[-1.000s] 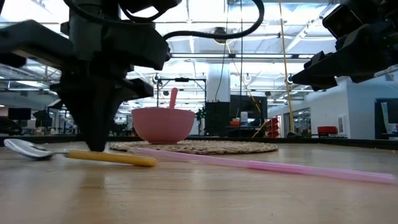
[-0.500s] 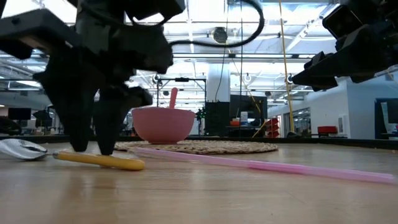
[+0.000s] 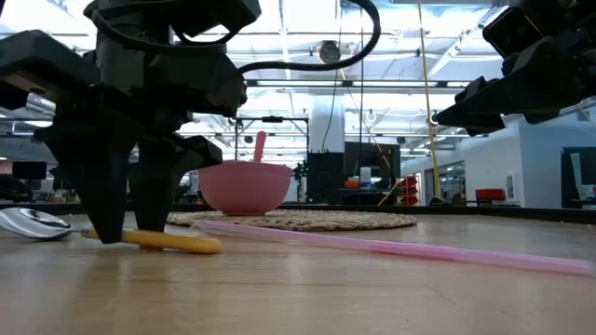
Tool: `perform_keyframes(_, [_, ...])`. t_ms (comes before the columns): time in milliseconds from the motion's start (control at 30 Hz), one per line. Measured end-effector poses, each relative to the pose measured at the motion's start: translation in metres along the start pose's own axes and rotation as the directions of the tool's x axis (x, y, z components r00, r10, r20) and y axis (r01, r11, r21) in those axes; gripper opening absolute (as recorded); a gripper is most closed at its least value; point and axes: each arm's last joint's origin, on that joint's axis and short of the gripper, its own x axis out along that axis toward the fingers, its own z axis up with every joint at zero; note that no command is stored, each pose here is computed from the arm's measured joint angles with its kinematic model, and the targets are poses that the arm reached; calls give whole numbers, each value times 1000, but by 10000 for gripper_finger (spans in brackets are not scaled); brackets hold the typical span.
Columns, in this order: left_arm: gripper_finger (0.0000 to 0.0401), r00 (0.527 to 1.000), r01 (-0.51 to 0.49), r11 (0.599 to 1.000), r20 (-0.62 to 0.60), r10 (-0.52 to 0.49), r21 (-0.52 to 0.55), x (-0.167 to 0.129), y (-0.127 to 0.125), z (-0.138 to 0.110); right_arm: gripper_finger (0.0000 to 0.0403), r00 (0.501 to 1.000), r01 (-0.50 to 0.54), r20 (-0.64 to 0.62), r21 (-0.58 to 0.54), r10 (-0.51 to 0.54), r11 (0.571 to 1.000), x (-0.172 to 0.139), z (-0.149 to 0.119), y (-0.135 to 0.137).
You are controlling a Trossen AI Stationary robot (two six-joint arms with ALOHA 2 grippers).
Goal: Pick & Place Utensil
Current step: Put the yellow spoon on the bowl on the brown placemat
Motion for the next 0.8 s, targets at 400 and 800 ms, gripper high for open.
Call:
perform_keyframes(400, [59, 1000, 6, 1000, 5, -6, 4, 10, -2, -9, 171, 1000, 0, 3, 4, 0, 1000, 0, 0, 0])
perform_keyframes(800, [48, 998, -56, 996, 41, 54, 72, 10, -1, -7, 171, 1000, -1, 4, 9, 1, 1000, 0, 0, 0])
